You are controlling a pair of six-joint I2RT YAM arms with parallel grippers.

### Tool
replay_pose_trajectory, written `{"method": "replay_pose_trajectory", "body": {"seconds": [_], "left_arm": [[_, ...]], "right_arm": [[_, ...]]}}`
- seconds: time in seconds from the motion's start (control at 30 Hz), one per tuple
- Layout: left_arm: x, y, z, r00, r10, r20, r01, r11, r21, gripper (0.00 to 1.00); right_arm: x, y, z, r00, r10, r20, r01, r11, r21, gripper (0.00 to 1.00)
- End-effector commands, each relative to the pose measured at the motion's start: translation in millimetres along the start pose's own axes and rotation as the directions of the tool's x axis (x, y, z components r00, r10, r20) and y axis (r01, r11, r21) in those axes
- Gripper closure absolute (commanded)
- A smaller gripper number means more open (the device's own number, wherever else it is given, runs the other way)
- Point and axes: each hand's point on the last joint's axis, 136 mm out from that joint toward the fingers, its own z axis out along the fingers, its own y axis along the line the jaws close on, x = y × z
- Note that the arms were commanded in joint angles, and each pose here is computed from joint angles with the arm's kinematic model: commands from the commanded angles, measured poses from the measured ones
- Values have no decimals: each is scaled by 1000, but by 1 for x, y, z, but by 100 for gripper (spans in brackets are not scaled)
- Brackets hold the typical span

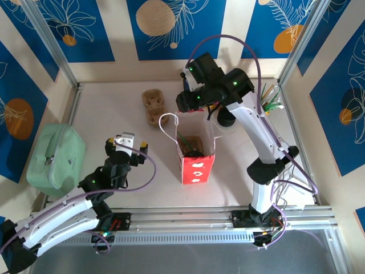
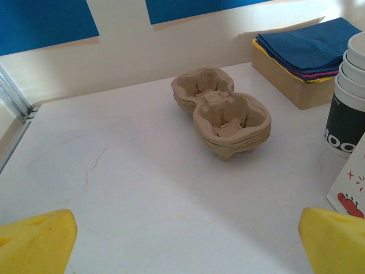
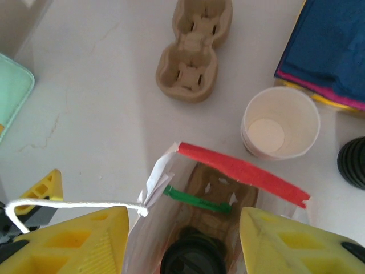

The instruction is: Pack the takeout coffee

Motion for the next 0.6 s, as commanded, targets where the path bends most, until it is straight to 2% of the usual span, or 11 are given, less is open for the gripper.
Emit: {"method": "replay_pose_trajectory", "body": {"seconds": [0.0, 0.27, 0.57], "left_arm": [[-11, 9, -6, 999, -36, 11, 36, 999, -17, 1], [-12, 18, -15, 999, -42, -23, 41, 999, -35, 1], [-12, 29, -23, 998, -51, -23, 50, 997, -59, 1]], "right_arm": [[-33, -8, -43, 981, -28, 189, 29, 1000, -2, 44], [-81, -65, -59, 929, -15, 369, -21, 996, 91, 39], [-111, -168, -32, 899, 135, 417, -211, 967, 142, 39]]}}
